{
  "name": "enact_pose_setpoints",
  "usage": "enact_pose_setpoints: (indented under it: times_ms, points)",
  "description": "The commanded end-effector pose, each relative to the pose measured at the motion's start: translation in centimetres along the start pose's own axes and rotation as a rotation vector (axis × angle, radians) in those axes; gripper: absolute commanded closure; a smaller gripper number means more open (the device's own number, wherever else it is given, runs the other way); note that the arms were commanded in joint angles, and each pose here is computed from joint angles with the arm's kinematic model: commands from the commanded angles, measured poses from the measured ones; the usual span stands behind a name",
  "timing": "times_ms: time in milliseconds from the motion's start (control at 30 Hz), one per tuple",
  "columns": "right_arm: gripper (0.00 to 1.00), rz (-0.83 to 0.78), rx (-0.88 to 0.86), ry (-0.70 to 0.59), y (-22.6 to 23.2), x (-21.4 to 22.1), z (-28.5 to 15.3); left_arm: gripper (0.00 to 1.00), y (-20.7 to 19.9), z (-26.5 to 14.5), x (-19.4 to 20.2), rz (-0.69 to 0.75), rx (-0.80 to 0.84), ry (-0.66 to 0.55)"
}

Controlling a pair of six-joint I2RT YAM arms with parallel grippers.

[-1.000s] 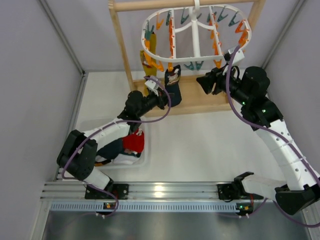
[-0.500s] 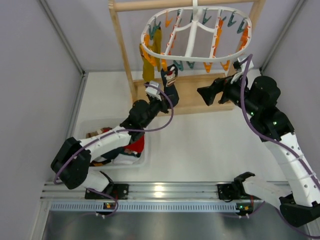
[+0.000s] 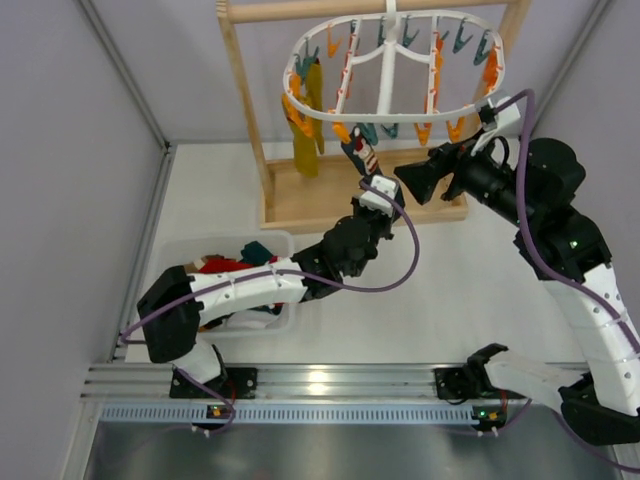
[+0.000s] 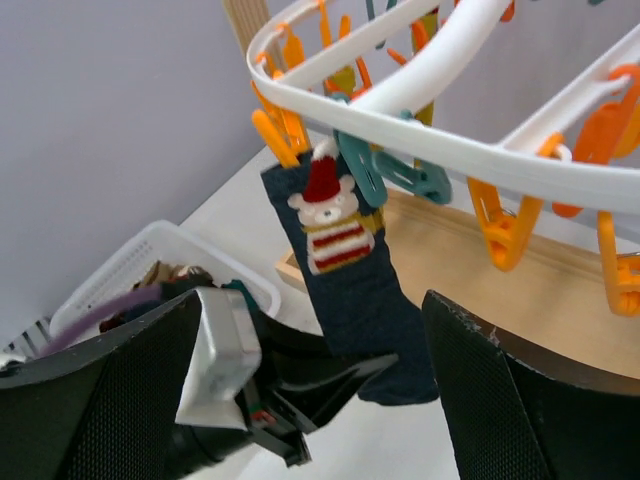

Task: Remove the socks clipped to the hanger

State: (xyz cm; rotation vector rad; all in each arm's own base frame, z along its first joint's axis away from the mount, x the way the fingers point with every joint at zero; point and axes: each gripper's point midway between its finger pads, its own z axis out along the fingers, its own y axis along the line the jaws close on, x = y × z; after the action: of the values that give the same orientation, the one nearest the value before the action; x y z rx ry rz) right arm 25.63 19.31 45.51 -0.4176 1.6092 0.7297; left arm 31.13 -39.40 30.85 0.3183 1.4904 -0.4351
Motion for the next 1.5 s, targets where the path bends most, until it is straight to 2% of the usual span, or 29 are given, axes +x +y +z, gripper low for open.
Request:
enact_pose_setpoints:
  times_ms: [0, 233, 433, 500, 767, 900, 1167, 1467]
  points:
    - [0.13, -0.026, 0.01, -0.045, 0.7, -2.7, -1.2, 1.0, -0.7, 0.4, -0.5, 0.092, -0.05, 0.016]
    - [0.14, -0.061, 0.081, 0.016, -0.5, -3.6, 0.0, 1.0, -4.2, 2.4, 0.4, 0.161, -0.021, 0.039]
    - [0.15, -0.073, 0.119, 0.068, -1.1, -3.0, 2.0, 1.0, -5.7, 4.2, 1.6, 0.21, -0.017, 0.074]
    - [0.16, -0.085, 0.158, 0.095, -1.4, -2.3, 2.8, 1.0, -6.1, 4.8, 3.3, 0.256, -0.012, 0.11]
    - [0.17, -0.198, 0.465, 0.11, -3.9, -2.2, 2.5, 1.0, -6.9, 5.8, 4.3, 0.304, 0.002, 0.125]
    - [0.17, -0.232, 0.506, 0.134, -3.9, -1.3, 2.7, 1.0, -6.7, 5.8, 4.6, 0.314, -0.007, 0.13]
    - [0.2, -0.231, 0.694, 0.123, -6.7, -0.6, 2.0, 1.0, -6.4, 5.7, 4.7, 0.306, -0.01, 0.134]
    - [0.32, -0.177, 0.786, 0.052, -8.0, 0.1, 1.7, 1.0, -7.5, 5.8, 4.3, 0.266, 0.033, 0.125]
